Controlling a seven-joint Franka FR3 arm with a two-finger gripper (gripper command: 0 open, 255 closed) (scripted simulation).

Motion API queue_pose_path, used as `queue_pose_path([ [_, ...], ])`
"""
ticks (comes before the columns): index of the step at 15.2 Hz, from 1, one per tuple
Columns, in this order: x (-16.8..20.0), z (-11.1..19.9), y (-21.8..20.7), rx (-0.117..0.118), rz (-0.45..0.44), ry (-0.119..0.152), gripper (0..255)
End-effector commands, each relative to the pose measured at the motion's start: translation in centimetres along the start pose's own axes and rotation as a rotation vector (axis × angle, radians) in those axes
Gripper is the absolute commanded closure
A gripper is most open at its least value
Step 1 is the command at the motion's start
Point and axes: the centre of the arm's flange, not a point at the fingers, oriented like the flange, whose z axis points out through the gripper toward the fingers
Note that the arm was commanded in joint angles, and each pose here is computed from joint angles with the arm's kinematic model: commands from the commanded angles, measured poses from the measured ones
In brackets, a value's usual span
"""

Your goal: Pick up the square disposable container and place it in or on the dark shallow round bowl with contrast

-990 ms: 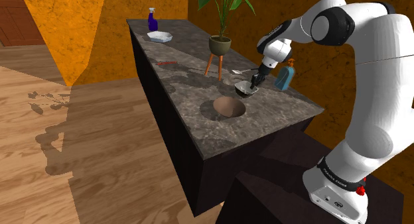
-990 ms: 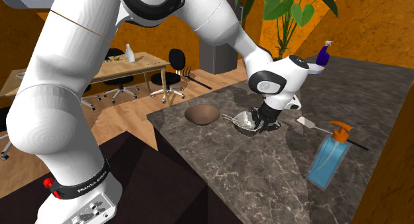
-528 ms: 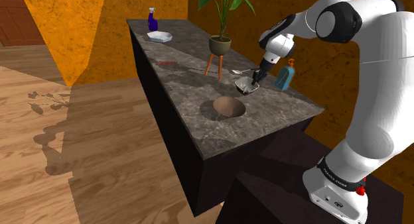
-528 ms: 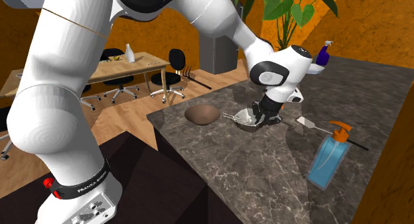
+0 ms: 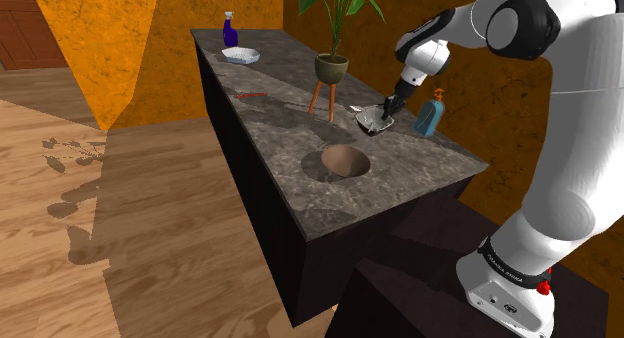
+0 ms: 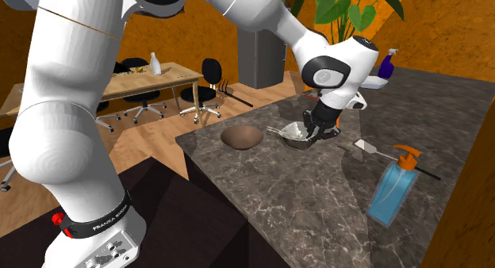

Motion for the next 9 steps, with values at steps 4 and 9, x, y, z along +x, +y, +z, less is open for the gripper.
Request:
queue_pose_path([
  [4, 0.3, -2.6, -0.7, 0.0, 0.0, 0.0, 255],
  [9, 0.5, -4.7, -1.3, 0.0, 0.0, 0.0, 255],
])
